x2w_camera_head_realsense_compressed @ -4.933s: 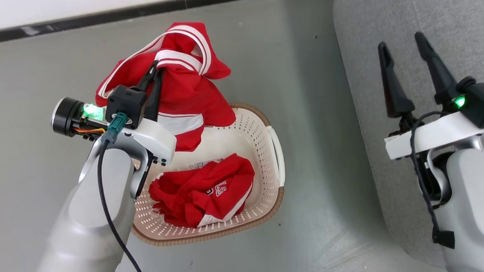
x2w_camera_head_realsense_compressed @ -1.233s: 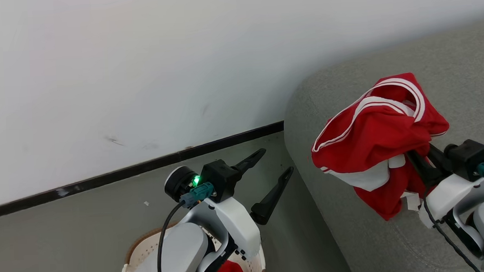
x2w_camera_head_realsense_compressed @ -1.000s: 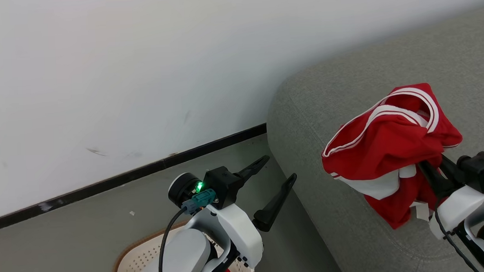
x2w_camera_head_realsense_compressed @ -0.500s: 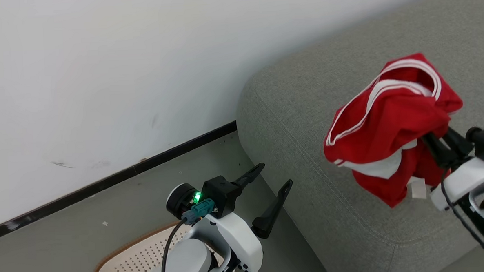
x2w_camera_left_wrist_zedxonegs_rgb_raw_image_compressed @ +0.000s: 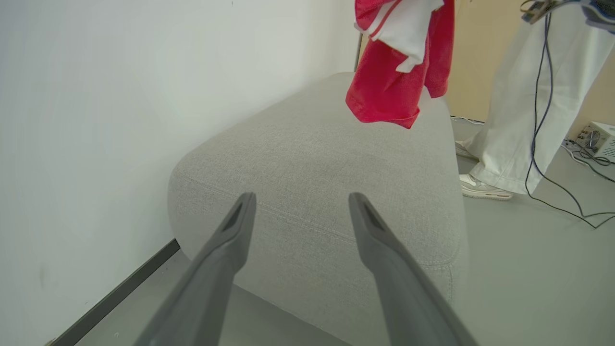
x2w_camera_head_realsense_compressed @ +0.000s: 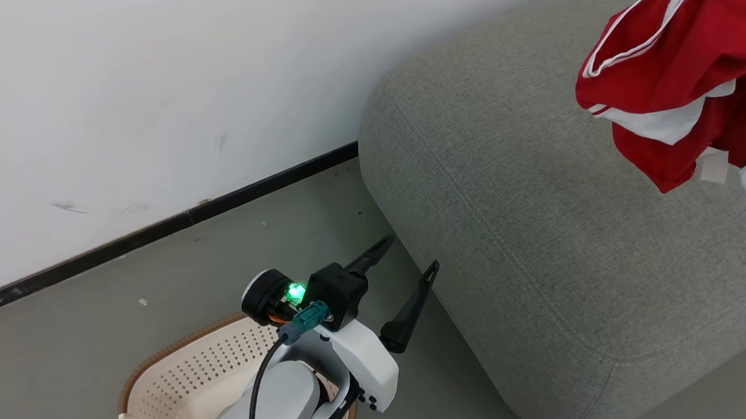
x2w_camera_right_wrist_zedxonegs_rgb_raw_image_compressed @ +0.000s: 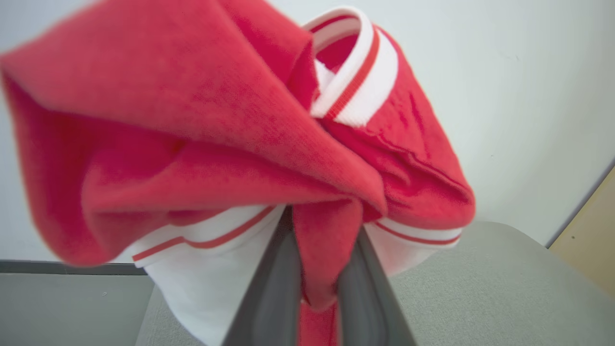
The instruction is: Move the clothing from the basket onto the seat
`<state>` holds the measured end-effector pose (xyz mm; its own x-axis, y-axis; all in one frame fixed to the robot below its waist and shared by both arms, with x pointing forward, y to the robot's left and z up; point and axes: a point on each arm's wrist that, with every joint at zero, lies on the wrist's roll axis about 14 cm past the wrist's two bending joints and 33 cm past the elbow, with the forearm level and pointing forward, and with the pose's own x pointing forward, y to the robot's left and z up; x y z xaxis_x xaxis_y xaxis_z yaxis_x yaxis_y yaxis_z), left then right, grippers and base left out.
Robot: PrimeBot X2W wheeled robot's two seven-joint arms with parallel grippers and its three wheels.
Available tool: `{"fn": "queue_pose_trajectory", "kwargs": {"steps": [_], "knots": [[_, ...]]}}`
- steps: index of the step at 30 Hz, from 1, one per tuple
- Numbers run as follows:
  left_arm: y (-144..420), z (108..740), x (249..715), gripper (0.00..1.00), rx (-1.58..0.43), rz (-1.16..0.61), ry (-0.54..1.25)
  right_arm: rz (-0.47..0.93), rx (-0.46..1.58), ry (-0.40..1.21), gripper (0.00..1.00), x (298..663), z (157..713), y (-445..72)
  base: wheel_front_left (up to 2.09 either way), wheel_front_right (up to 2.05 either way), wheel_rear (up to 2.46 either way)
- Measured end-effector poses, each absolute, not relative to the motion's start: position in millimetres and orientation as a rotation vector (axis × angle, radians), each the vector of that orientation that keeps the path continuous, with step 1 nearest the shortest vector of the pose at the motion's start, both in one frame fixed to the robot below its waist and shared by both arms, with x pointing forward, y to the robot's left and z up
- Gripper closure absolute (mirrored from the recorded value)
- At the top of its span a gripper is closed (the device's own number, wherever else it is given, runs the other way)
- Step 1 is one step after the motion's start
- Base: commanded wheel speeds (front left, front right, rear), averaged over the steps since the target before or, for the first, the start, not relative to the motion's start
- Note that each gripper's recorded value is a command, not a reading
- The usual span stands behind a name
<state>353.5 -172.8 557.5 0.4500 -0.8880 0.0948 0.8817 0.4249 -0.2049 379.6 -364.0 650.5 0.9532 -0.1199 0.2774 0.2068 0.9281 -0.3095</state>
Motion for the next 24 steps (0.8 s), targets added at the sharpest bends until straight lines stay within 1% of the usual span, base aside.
{"fn": "queue_pose_trajectory", "kwargs": {"steps": [7, 14, 19, 24], "knots": [[-168.5, 574.5, 376.0, 0.00, -0.258, -1.076, -0.045, -0.275, -0.336, -0.156, 1.00, 390.2, 630.2, -408.5, 0.00, 0.00, 0.00], [-162.4, 572.1, 390.6, 0.00, -0.264, -1.052, -0.056, -0.358, -0.304, -0.031, 1.00, 395.0, 590.0, -439.3, 0.00, 0.00, 0.00], [-158.3, 567.1, 399.8, 0.00, -0.265, -1.041, -0.050, -0.380, -0.276, 0.040, 1.00, 406.5, 562.2, -445.2, 0.00, 0.00, 0.00], [-153.3, 553.4, 409.0, 0.00, -0.267, -1.027, -0.018, -0.349, -0.235, 0.120, 1.00, 429.8, 520.9, -426.3, 0.00, 0.00, 0.00]]}}
